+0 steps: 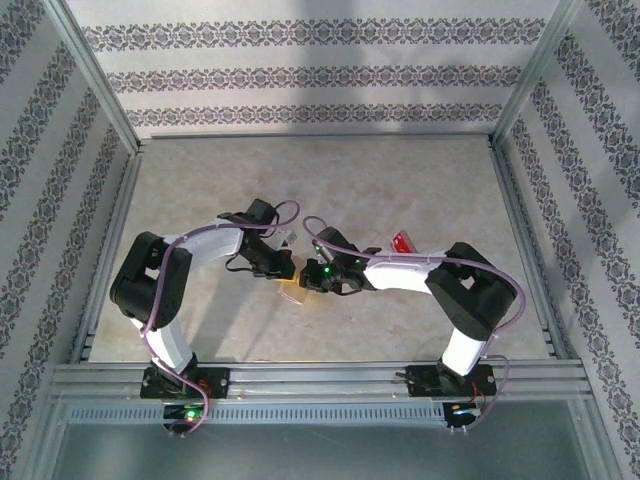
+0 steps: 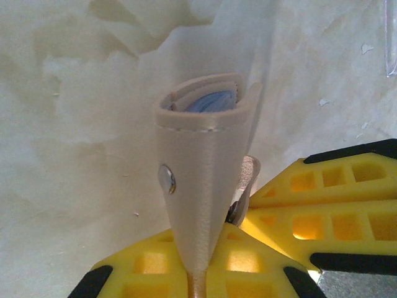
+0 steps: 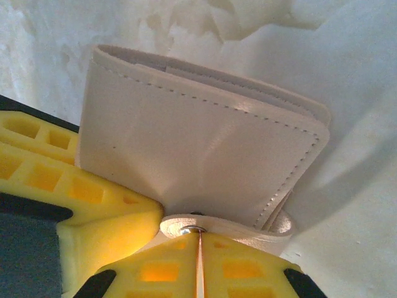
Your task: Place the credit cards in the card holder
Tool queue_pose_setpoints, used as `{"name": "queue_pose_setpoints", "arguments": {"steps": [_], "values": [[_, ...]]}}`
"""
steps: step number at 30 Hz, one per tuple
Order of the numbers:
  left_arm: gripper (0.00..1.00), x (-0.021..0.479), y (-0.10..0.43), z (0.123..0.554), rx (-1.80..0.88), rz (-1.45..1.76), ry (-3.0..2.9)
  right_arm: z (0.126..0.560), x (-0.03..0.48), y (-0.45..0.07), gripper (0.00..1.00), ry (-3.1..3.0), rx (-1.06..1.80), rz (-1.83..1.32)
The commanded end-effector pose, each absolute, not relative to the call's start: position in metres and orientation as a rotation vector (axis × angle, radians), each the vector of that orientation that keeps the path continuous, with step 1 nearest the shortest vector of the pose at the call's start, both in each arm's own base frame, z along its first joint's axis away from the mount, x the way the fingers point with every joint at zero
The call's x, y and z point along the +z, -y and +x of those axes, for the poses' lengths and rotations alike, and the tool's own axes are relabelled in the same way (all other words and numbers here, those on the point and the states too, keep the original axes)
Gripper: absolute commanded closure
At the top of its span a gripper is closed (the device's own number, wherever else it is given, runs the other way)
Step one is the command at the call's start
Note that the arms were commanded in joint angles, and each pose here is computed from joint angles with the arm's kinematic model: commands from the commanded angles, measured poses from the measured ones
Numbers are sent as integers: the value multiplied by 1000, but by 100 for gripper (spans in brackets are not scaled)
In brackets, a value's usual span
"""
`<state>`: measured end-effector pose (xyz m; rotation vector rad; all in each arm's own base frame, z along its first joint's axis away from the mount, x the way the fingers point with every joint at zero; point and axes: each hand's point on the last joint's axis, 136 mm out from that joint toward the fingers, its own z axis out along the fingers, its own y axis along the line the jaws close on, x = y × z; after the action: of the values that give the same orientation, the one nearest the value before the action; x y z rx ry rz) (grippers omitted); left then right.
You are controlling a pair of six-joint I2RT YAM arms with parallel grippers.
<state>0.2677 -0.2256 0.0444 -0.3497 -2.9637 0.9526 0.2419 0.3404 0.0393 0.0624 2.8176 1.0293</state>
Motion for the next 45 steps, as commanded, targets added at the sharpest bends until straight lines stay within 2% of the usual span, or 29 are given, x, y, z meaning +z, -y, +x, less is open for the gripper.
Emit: {"name": "queue_pose_setpoints", "arguments": {"steps": [1, 10, 13, 15, 17, 22, 26, 28, 29, 30, 36, 41, 42, 45], "values": [[100, 31, 227, 255, 907, -407, 2947, 248, 34, -347, 89, -2853, 1077, 91], [100, 32, 229, 253, 915, -417, 2942, 254, 14, -349, 91, -2973, 1146, 148], [98, 29, 227, 254, 888, -409, 2954, 258, 24, -355, 91, -2968, 1182, 112], [72, 28, 224, 256, 858, -412, 2972, 261, 49, -354, 90, -2909, 1196, 61], [54, 32, 222, 260, 846, -416, 2992, 264, 78, -344, 86, -2839, 1174, -1], [39, 48, 199, 286, 768, -412, 3112, 279, 131, -276, 60, -2671, 848, -102], [17, 71, 166, 316, 655, -509, 3276, 298, 158, -210, 45, -2505, 618, -62], [7, 82, 144, 334, 585, -519, 3371, 306, 165, -176, 29, -2413, 518, -7], [4, 87, 132, 343, 568, -506, 3424, 310, 168, -160, 18, -2362, 465, -4], [0, 91, 120, 354, 560, -494, 3487, 313, 174, -143, 2, -2301, 401, -1], [0, 120, 47, 401, 616, -298, 3919, 321, 185, -70, 2, -2045, 152, 11], [0, 133, 24, 409, 574, -333, 4232, 327, 182, -46, 2, -1903, 73, -11], [1, 131, 26, 406, 560, -392, 4236, 329, 180, -42, 2, -1889, 68, -6], [0, 116, 19, 402, 472, -295, 4282, 335, 166, -29, 2, -1893, 32, 12]]}}
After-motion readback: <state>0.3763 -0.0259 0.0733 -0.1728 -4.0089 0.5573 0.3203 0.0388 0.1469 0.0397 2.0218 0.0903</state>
